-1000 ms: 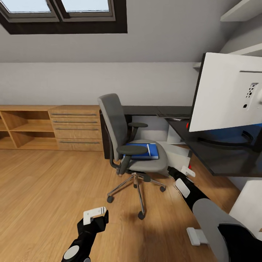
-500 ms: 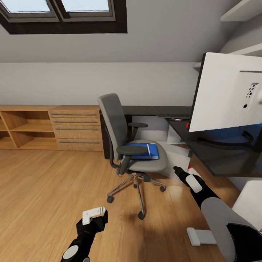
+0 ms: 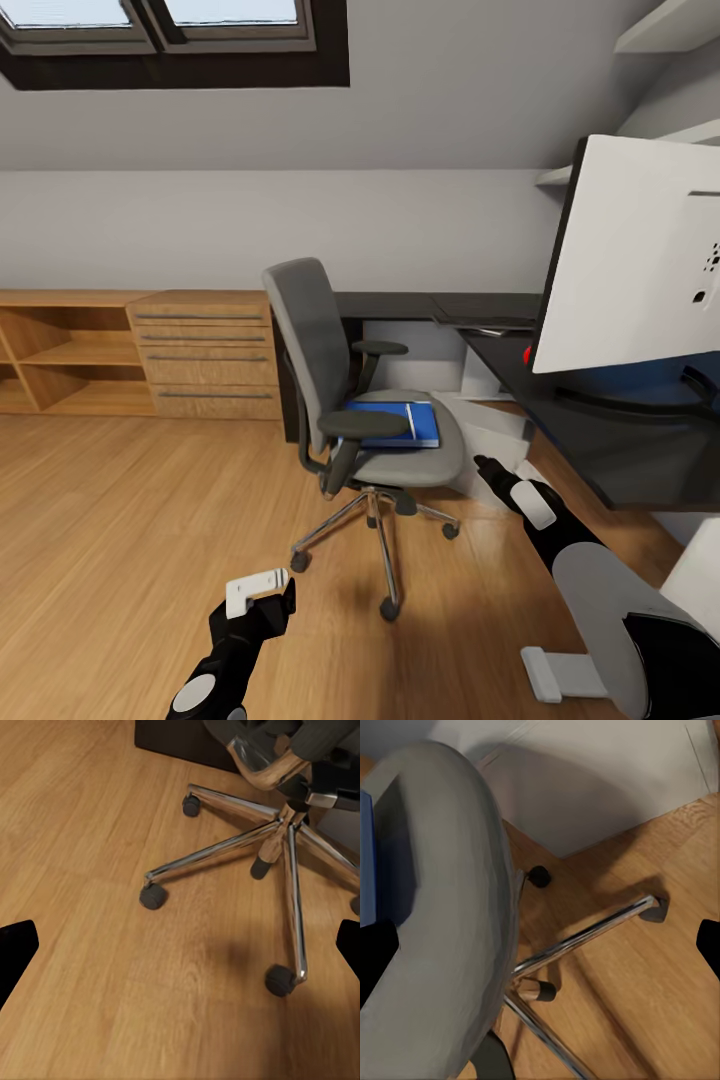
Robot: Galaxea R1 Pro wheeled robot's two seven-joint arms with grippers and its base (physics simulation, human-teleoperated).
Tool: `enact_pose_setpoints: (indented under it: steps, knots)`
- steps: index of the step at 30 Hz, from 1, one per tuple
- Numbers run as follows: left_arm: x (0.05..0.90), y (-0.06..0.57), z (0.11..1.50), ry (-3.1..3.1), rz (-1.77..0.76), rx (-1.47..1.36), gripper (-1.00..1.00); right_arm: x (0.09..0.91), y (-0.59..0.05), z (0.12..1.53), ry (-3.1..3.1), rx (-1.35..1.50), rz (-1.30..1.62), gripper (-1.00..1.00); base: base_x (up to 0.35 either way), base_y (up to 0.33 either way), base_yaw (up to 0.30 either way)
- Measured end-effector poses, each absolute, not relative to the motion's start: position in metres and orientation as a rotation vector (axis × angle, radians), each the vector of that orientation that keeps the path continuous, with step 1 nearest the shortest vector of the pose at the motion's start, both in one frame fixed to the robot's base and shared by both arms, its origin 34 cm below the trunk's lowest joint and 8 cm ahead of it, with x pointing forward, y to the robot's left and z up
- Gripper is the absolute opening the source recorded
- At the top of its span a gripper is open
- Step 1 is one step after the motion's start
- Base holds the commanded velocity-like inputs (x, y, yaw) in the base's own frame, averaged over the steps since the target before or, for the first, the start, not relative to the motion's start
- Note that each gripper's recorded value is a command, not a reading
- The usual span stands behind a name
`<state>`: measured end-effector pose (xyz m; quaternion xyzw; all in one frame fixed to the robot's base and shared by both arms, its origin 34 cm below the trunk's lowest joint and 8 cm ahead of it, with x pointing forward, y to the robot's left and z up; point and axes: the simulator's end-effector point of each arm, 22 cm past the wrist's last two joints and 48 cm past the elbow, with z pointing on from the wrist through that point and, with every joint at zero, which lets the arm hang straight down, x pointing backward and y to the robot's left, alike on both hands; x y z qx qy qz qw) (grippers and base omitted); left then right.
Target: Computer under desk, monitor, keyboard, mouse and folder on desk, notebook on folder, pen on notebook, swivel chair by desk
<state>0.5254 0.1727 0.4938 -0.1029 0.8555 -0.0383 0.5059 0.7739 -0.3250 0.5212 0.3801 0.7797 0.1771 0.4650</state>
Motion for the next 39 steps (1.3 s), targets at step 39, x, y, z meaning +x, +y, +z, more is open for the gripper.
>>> enact_pose_setpoints:
  steps: [39]
  knots:
    - [0.527, 0.187, 0.496, 2.044, -0.063, -0.28, 1.0, 0.774, -0.323, 0.52, 1.915, 0.939, 0.446, 1.0, 0.17, 0.027, 0.0]
